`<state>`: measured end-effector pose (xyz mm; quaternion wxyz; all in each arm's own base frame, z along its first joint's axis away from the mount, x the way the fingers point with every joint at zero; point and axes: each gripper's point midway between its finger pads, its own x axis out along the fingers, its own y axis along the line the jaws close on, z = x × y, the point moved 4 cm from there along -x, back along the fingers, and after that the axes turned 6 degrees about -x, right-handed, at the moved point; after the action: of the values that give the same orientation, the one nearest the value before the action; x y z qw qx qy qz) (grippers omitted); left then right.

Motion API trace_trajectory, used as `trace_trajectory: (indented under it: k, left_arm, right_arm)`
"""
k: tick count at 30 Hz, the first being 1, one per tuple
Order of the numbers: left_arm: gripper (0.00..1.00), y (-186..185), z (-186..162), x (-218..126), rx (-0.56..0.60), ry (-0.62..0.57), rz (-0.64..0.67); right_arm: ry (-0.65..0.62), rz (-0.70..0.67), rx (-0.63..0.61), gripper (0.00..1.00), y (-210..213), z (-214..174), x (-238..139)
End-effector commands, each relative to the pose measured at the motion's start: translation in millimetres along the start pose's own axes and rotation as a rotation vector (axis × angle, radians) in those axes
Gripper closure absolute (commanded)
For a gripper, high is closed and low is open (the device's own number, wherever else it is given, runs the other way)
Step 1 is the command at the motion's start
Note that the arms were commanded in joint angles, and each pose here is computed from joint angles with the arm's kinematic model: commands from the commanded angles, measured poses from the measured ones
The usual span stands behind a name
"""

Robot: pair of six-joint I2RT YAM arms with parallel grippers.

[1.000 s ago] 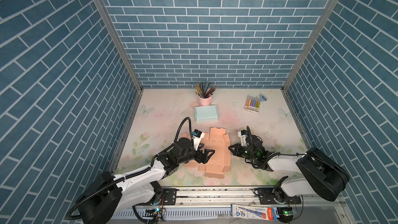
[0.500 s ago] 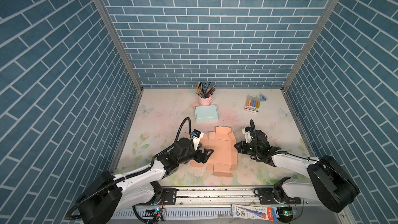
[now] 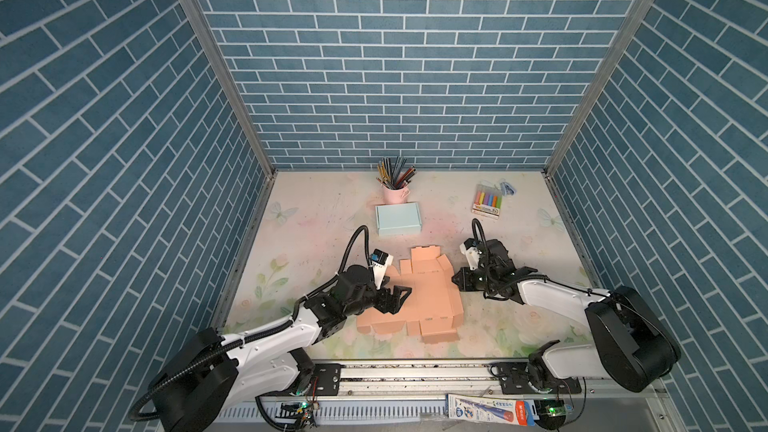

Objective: Fold the paper box

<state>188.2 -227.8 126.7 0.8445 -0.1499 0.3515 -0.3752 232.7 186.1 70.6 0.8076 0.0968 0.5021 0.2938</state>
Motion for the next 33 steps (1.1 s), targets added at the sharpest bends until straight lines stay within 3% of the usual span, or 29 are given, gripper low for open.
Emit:
trace_trajectory:
  k: [1, 9, 12, 25, 33]
  left_arm:
    - [0.12, -3, 7, -2, 0.016, -0.024, -0.002]
    - [0.12, -3, 6, -3, 0.016, -0.028, -0.001]
    - [0.12, -3, 6, -2, 0.017, -0.031, -0.003]
    - [0.12, -4, 7, -1, 0.017, -0.031, -0.013]
    - [0.12, -4, 8, -1, 0.01, -0.036, -0.01]
  right_arm:
    - [-0.001, 0.012, 0.012, 0.82, -1, -3, 0]
    - [-0.085, 0.081, 0.108, 0.53, 3, -13, -13]
    - [-0.105, 0.113, 0.141, 0.48, 3, -19, -16]
    - [-0.064, 0.194, 0.168, 0.59, 5, -33, -3]
    - [-0.057, 0.189, 0.171, 0.73, 3, -34, 1]
